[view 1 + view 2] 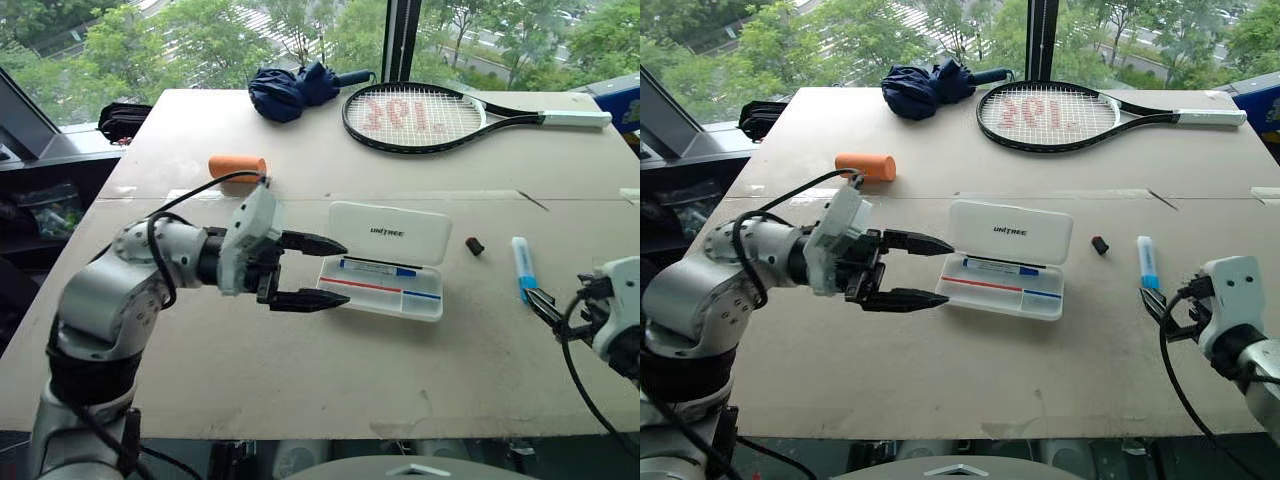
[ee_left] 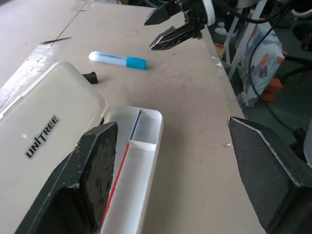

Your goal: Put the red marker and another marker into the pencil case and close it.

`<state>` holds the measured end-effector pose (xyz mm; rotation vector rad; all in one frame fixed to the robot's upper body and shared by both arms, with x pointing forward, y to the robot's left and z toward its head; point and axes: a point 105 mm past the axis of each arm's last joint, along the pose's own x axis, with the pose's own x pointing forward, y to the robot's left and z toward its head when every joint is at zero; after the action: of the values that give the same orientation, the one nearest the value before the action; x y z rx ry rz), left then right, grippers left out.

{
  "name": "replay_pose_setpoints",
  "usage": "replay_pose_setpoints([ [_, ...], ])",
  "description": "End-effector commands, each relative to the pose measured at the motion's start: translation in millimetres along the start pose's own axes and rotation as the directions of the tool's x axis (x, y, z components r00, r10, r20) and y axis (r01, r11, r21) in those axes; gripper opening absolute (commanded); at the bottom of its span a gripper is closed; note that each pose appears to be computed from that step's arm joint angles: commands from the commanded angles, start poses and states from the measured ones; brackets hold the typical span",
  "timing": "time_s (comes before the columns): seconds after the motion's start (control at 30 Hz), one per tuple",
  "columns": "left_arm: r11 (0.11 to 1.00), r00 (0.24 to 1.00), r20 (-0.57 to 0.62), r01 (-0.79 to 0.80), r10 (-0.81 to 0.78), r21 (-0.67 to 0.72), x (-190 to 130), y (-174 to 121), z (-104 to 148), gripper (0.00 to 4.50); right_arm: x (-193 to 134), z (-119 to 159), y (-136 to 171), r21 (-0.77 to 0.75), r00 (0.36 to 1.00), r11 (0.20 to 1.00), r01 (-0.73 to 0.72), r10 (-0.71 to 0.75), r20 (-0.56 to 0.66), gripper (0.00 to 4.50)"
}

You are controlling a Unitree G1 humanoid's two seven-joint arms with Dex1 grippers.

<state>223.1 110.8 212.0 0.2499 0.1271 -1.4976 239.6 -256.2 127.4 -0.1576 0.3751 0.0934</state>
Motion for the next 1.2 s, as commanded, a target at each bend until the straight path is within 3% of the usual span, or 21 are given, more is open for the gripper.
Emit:
replay_pose_setpoints([
  [0.03,1.000,1.000,0.019,-0.025,0.025,0.014,-1.3,-15.2,11.1,3.61,14.2,-5.0,-9.7,-0.002,0.991,0.995,0.103,-0.103,-0.089,4.50],
  [0.23,1.000,0.999,0.026,-0.027,0.027,-0.010,-1.8,-29.7,13.6,3.61,53.3,-16.8,-17.7,0.068,0.957,0.976,0.209,-0.190,-0.221,4.50],
  [0.33,0.999,0.999,0.020,-0.036,0.036,-0.011,-1.5,-31.5,13.9,3.65,61.5,-21.0,-15.2,0.104,0.959,0.979,0.174,-0.144,-0.244,3.62],
  [0.47,0.998,0.998,0.016,-0.056,0.056,-0.018,0.4,-30.3,12.1,3.65,60.6,-21.3,-17.2,0.095,0.963,0.985,0.145,-0.118,-0.242,1.79],
  [0.53,0.994,0.995,-0.015,-0.097,0.096,-0.058,-0.5,-28.3,3.6,3.65,54.2,-10.9,-19.6,0.040,0.980,0.995,0.093,-0.085,-0.180,0.79],
  [0.57,0.984,0.985,-0.012,-0.174,0.173,-0.037,-3.8,-21.9,0.3,3.65,48.4,-1.6,-18.9,0.002,0.989,0.999,0.043,-0.042,-0.144,0.59],
  [0.63,0.974,0.966,0.126,-0.228,0.226,0.000,-10.0,-17.0,8.2,3.65,37.2,15.9,-13.5,-0.059,0.993,0.996,-0.066,0.060,-0.097,0.60],
  [0.7,0.977,0.972,0.100,-0.212,0.213,-0.021,-21.0,-19.0,2.8,3.65,24.5,35.0,8.6,-0.111,0.970,0.965,-0.236,0.227,-0.091,0.60],
  [0.8,0.986,0.983,0.083,-0.160,0.163,-0.049,-39.3,-28.2,0.1,3.65,4.7,51.2,66.6,-0.216,0.851,0.823,-0.526,0.506,-0.144,0.60],
  [0.87,0.984,0.983,0.044,-0.174,0.176,-0.039,-52.8,-32.1,-7.3,3.65,-0.8,52.8,103.0,-0.291,0.764,0.707,-0.644,0.616,-0.192,0.60],
  [1.03,0.981,0.984,-0.045,-0.176,0.173,-0.078,-78.0,-46.8,-25.8,3.65,12.8,60.0,177.9,-0.370,0.612,0.513,-0.774,0.757,-0.231,0.60],
  [1.2,0.982,0.983,-0.096,-0.163,0.154,-0.097,-87.7,-60.4,-32.9,3.65,20.1,59.4,209.0,-0.414,0.512,0.379,-0.828,0.812,-0.281,0.60],
])
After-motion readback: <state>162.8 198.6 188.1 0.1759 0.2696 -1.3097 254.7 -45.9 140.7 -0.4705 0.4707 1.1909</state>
